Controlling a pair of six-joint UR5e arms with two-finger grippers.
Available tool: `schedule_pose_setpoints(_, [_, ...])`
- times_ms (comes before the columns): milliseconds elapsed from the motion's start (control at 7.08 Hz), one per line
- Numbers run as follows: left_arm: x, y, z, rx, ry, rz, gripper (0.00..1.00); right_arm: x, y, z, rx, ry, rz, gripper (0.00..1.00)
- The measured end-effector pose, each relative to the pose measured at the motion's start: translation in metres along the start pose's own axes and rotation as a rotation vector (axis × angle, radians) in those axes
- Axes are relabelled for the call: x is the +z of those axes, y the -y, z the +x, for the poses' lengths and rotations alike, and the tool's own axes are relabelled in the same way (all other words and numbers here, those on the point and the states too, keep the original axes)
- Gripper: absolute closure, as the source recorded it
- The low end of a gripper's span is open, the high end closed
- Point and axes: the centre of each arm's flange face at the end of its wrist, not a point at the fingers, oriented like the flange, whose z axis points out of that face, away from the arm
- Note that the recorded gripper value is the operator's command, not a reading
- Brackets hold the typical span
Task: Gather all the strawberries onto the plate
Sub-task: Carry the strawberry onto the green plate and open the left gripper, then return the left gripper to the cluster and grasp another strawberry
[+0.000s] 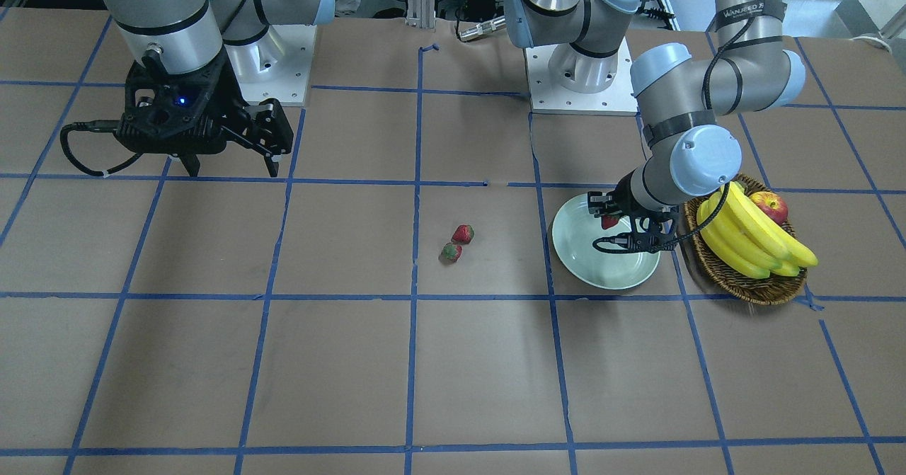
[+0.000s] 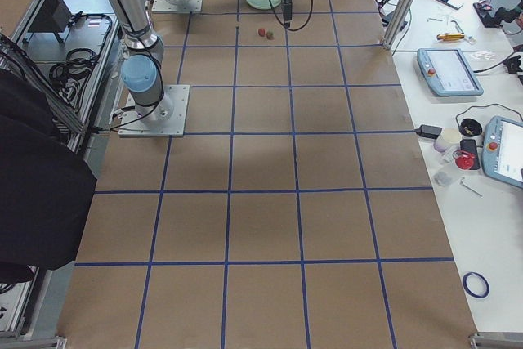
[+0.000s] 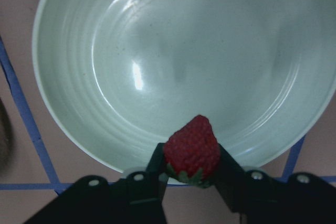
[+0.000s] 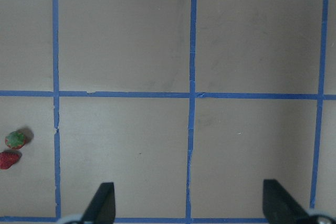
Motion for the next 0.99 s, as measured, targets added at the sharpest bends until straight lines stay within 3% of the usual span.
schedule_pose_setpoints(282, [-0.011, 0.004, 0.023, -0.022, 0.022, 0.031, 0.00, 0.000, 0.000, 0.000, 0.000, 0.000, 0.000, 0.00])
schedule_pose_setpoints(565, [-0.038, 0.009, 0.097, 0.070, 0.070, 0.120, 0.00, 0.000, 0.000, 0.000, 0.000, 0.000, 0.000, 0.00])
schedule_pose_setpoints(989, [-0.035, 0.017, 0.193, 0.075, 0.002, 0.282, 0.01, -0.001, 0.000, 0.000, 0.001, 0.000, 0.001, 0.00])
